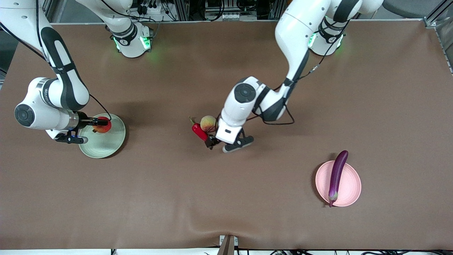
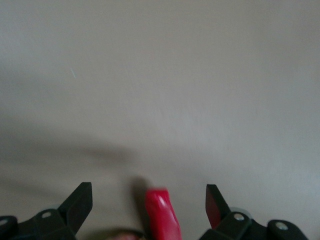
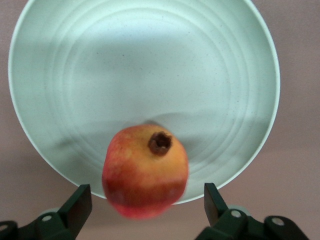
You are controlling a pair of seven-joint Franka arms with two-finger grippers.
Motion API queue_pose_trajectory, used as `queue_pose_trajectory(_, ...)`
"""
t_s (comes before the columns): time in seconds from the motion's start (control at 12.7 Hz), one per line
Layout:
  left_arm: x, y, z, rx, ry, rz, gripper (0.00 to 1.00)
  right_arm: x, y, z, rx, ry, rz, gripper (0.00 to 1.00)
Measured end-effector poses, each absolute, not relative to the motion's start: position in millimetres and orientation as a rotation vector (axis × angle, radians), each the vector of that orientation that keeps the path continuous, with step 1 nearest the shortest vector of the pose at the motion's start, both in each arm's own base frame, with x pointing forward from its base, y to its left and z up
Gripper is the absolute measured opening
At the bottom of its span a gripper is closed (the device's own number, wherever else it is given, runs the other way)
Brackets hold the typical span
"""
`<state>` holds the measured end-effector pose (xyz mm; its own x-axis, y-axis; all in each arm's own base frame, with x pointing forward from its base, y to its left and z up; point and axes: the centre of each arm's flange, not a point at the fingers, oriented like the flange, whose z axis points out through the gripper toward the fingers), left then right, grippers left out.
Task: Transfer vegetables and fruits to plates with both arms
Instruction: 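Grasp the chili with the left gripper while the right gripper releases the pomegranate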
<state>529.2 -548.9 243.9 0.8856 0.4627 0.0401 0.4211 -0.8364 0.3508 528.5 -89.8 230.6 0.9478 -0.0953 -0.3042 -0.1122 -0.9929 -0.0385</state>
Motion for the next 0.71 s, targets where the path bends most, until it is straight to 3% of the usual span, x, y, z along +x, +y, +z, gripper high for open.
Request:
queue_pose_trajectory(0.24, 498, -577, 207, 2.693, 0.652, 0.184, 1.00, 542, -85, 252, -3.038, 0.141, 0.499, 1.00)
queue_pose_trajectory(0.71, 507, -570, 181, 2.616, 0.656, 0.269, 1.00, 585, -49, 313, -3.060, 0.077, 0.402, 1.00)
